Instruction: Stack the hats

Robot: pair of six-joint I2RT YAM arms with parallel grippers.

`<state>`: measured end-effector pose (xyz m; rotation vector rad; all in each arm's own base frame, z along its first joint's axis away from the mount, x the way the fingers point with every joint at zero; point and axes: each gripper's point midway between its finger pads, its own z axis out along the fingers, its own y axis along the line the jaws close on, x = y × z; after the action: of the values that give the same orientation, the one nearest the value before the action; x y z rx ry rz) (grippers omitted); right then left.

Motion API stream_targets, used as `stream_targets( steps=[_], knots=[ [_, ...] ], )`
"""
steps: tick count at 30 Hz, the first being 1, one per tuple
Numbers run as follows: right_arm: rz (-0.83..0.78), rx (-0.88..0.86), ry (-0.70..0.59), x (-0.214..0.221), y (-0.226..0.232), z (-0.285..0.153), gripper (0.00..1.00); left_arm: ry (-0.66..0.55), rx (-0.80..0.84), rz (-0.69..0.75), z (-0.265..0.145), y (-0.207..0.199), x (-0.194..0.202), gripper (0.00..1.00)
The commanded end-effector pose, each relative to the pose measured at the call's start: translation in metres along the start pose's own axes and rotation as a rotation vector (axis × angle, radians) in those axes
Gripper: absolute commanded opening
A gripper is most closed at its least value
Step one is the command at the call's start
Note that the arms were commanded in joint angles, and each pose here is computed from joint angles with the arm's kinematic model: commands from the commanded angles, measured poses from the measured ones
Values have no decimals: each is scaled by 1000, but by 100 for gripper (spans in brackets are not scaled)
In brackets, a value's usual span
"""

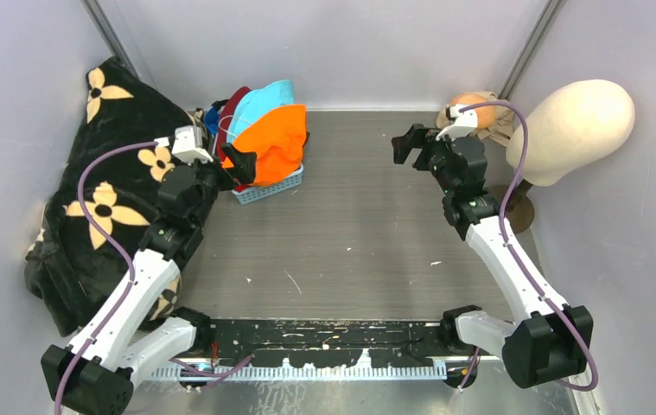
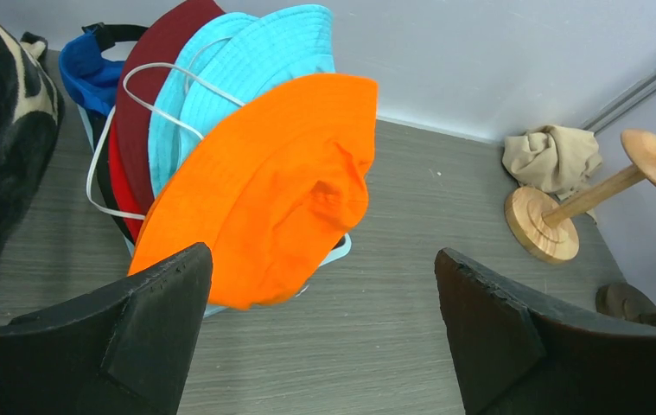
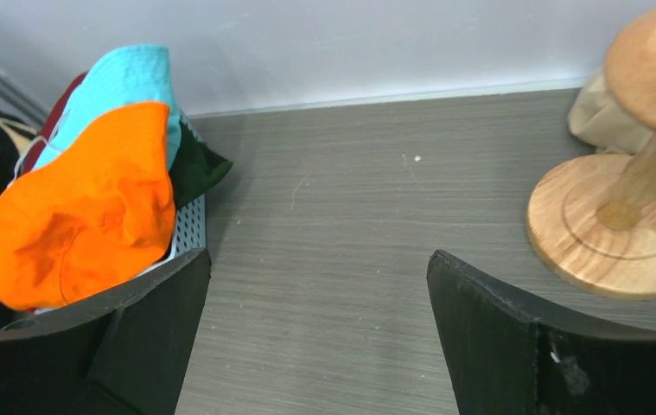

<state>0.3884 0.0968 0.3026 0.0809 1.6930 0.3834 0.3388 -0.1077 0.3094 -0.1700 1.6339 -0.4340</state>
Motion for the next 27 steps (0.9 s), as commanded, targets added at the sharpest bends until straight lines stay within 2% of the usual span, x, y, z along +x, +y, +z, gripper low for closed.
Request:
stream_targets(
  steps=[1, 4, 8, 12, 16, 19, 27],
  knots=[
    [6, -137, 1, 7, 19, 5, 100, -83, 30, 5, -5, -5, -18, 100],
    [9, -152, 112, 27, 21, 20, 100, -93, 33, 25, -7, -4, -20, 100],
    [25, -101, 154, 47, 9, 30, 100, 4, 85, 91, 4, -14, -4, 98],
    [4, -65, 123, 40, 3, 26, 100, 153, 63, 146, 32, -10, 25, 75],
    [-3, -82, 109, 31, 7, 23, 100, 283, -4, 181, 59, 4, 58, 68],
    [0, -86, 111, 31, 8, 20, 100, 304, -12, 184, 76, 8, 74, 59],
    [-13, -95, 114, 29, 10, 15, 100, 327, -46, 255, 96, 21, 91, 57]
  ],
)
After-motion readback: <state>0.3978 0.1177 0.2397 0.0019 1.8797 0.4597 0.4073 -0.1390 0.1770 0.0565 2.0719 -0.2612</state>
